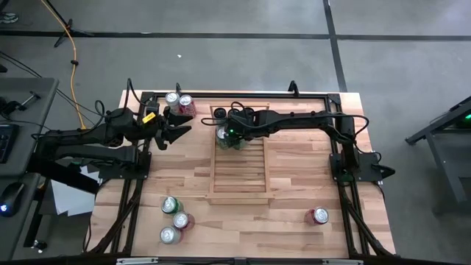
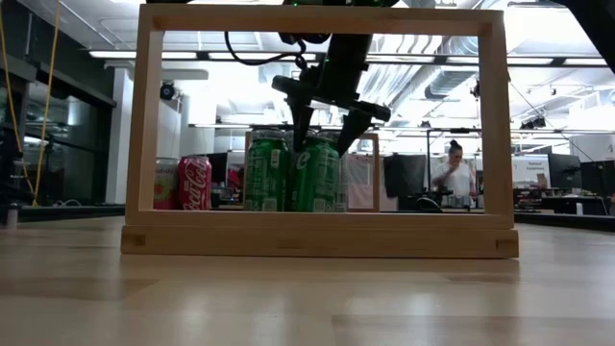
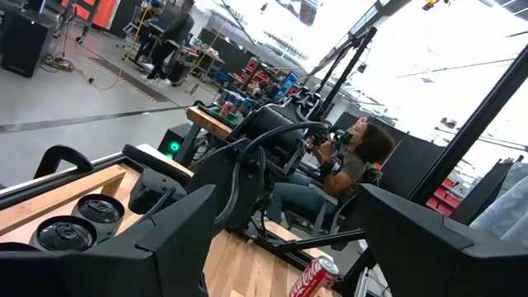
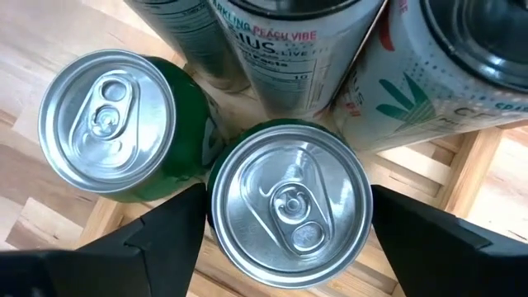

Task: Place canned beverage on shelf
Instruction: Adjust the green can on the shelf

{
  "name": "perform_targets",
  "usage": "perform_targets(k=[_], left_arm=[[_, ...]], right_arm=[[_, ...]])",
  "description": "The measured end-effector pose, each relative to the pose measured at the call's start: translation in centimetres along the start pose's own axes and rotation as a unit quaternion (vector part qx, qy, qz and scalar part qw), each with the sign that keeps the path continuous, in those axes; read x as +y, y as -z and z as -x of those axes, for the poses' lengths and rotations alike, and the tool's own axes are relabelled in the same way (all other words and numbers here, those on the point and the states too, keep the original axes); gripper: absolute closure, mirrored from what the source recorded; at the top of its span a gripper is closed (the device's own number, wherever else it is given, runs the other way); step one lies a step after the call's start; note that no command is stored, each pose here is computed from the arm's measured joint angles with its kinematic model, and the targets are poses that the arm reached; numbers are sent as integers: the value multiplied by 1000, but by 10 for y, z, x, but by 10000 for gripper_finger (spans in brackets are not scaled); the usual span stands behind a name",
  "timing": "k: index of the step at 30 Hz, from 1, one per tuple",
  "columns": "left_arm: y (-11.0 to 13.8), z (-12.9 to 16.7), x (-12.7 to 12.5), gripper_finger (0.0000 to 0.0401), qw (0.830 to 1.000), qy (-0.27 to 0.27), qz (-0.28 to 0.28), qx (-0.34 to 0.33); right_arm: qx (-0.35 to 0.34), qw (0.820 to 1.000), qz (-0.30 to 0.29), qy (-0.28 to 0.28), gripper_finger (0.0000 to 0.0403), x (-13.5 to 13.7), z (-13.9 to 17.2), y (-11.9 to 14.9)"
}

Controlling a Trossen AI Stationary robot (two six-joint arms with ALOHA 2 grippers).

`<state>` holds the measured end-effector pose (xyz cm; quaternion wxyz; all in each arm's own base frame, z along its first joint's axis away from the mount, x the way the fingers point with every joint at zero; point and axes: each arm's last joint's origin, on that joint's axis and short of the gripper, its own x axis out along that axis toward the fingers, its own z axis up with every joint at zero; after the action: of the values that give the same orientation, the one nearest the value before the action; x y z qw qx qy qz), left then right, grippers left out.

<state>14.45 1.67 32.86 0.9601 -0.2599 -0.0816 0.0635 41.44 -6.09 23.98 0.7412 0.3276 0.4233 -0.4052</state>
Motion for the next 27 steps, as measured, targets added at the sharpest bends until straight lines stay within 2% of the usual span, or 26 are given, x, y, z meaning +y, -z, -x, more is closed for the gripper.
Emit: perform_targets(k=[10,16,27], left_arm=[[0,0,0,119,1000,0,0,0],[0,0,0,119,1000,0,0,0],[0,0,0,119,1000,0,-2,0]], right_arm=[[-18,1000,2,-22,89,4,0,-3],[-33,999,-9,-11,83,4,0,-4],[-22,1000,3,-16,12,3,1,-5]])
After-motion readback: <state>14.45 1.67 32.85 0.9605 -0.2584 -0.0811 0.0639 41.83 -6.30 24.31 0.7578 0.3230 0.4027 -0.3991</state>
